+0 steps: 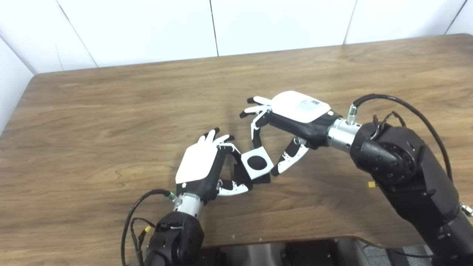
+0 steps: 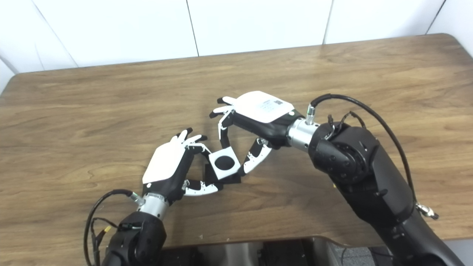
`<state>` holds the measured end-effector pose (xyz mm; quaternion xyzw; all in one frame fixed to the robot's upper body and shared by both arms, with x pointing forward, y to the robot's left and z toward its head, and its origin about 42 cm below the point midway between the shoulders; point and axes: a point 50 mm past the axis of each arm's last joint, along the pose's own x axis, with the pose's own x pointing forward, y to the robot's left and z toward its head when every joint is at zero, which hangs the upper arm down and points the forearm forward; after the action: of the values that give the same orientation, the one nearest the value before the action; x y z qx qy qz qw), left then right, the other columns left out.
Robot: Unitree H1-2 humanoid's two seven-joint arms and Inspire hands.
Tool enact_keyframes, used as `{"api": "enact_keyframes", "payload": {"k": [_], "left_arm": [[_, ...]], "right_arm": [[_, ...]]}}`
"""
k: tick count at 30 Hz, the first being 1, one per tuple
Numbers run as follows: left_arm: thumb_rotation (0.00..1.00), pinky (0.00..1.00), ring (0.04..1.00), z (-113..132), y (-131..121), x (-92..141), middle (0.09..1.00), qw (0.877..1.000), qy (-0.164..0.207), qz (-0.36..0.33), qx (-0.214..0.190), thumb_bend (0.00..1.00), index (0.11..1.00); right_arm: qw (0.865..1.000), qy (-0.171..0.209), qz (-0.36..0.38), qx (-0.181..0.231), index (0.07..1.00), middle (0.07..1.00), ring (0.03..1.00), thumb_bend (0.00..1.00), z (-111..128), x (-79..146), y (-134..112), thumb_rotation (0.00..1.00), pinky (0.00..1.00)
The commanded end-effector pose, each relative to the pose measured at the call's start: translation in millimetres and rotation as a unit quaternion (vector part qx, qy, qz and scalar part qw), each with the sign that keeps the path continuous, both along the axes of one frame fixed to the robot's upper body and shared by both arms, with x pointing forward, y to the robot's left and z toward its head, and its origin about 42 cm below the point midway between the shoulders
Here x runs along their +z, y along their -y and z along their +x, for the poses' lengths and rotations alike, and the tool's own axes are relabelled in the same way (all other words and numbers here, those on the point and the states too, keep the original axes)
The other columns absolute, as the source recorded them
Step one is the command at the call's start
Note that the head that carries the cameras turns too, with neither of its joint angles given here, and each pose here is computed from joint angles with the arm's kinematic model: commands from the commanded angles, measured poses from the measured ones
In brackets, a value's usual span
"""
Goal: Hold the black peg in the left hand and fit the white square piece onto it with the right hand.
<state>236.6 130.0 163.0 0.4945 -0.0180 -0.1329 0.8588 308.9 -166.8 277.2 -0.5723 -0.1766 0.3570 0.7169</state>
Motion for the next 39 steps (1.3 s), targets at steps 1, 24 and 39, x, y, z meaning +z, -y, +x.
{"api": "enact_keyframes", "payload": {"k": [1,24,39], "left_arm": [[0.07,1.00,1.000,-0.2,-2.8,-13.4,0.880,0.999,-0.030,0.024,0.007,0.52,0.485],[0.07,1.00,1.000,-3.6,-3.0,-10.4,0.879,1.000,-0.028,0.013,0.002,0.52,0.486],[0.07,1.00,1.000,-4.0,-1.9,-8.1,0.875,1.000,-0.028,0.011,0.007,0.52,0.485]], "right_arm": [[0.999,0.037,0.010,0.010,0.491,0.896,0.987,0.53,2.4,12.0,-3.8,0.15,0.90],[0.999,0.031,0.008,-0.007,0.492,0.907,0.987,0.52,4.9,9.2,-1.2,0.14,0.88],[1.000,0.025,0.006,-0.014,0.492,0.910,0.988,0.52,7.1,7.9,2.9,0.14,0.89]]}}
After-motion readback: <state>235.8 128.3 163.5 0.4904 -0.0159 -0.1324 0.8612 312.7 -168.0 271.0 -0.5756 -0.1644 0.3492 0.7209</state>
